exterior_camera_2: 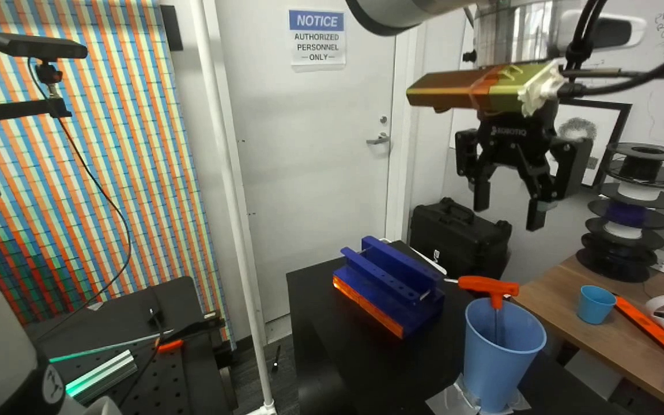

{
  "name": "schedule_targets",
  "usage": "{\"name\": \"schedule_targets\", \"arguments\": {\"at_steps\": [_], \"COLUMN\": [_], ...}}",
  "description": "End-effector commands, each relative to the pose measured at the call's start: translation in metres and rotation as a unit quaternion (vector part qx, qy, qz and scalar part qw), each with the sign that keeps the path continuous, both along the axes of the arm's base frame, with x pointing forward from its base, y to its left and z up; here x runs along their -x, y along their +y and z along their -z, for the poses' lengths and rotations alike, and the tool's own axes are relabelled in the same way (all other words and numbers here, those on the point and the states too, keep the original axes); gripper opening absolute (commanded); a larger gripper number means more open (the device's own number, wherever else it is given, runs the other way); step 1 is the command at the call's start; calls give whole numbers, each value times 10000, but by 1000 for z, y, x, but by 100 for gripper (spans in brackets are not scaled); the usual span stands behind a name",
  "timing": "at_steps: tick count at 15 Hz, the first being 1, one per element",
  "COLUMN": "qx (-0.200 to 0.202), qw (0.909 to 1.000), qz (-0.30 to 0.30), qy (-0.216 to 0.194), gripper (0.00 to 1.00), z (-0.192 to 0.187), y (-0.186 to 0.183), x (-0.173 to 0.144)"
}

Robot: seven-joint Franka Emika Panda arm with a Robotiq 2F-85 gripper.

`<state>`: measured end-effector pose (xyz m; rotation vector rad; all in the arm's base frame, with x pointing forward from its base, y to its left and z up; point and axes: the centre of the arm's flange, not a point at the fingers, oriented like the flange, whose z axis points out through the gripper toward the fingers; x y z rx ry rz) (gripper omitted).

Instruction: Pick up the orange object and put it in the light blue cup.

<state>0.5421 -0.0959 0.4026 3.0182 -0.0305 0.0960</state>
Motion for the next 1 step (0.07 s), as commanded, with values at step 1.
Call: {"name": "schedule_targets", "arguments": {"at_steps": [1], "qx": [-363], "qw": [9987], "qz": [-364], "qy": [-35], "gripper": [100], "z": [-63], "y": [22], "x": [34]}}
